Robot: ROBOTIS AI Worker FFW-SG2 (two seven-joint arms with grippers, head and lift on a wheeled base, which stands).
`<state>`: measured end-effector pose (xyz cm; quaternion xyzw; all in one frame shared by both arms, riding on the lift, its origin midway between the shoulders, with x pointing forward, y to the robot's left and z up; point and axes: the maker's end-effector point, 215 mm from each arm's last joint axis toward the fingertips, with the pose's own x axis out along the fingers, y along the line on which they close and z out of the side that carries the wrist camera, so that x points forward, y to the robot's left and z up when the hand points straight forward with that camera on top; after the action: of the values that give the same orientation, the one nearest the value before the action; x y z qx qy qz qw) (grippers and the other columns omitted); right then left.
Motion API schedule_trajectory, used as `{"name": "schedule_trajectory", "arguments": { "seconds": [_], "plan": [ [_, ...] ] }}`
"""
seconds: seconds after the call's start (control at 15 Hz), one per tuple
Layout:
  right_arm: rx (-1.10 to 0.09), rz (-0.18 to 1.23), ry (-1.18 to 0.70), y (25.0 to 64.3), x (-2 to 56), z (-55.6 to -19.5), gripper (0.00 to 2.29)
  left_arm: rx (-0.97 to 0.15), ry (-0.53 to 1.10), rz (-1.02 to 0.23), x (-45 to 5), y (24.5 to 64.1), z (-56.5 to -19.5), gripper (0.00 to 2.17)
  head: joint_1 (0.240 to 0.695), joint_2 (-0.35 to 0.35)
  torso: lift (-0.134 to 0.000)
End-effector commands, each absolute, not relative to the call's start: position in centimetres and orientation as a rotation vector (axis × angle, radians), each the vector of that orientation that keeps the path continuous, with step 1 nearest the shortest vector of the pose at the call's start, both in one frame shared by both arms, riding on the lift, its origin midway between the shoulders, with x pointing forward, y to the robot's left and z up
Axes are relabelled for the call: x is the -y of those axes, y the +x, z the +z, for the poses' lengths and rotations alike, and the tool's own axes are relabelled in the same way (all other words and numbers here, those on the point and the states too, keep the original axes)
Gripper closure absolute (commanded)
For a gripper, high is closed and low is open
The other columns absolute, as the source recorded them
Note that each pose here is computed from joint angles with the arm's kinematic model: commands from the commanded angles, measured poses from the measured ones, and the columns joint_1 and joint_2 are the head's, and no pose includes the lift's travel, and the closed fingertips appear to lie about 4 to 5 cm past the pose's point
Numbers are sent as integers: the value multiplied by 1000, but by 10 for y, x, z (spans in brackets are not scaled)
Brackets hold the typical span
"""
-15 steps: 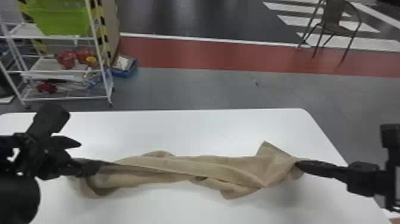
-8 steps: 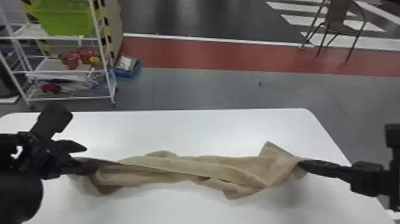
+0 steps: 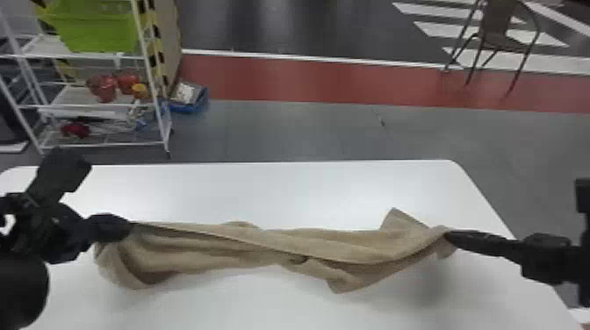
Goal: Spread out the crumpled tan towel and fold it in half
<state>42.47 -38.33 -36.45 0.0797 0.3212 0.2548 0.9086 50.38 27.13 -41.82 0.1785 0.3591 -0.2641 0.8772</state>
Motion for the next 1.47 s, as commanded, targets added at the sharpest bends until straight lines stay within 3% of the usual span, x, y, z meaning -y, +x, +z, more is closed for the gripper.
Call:
{"name": "schedule_trajectory", "arguments": {
  "seconds": [0.0,0.4,0.53,0.8,1.0,1.27,1.4],
  "plan": [
    [-637,520,171,427,389,-355,2179,-718,348,-493,-290,499,-399,1878,695,-135,-121],
    [-493,480,204,460,408,-288,2179,-564,264,-370,-323,489,-314,1878,695,-111,-121],
    [-450,452,207,483,408,-264,2179,-519,265,-334,-327,498,-290,1878,695,-104,-121],
    [-445,438,168,518,391,-255,2179,-462,289,-327,-301,536,-273,1878,695,-90,-121],
    [-432,419,162,552,386,-242,2179,-471,265,-328,-288,578,-280,1878,645,-91,-121],
    [-405,397,141,596,381,-211,2179,-446,277,-351,-260,634,-254,1878,596,-97,-121],
    [-396,377,128,619,380,-194,2179,-431,284,-350,-253,658,-232,1878,545,-105,-121]
  ]
}}
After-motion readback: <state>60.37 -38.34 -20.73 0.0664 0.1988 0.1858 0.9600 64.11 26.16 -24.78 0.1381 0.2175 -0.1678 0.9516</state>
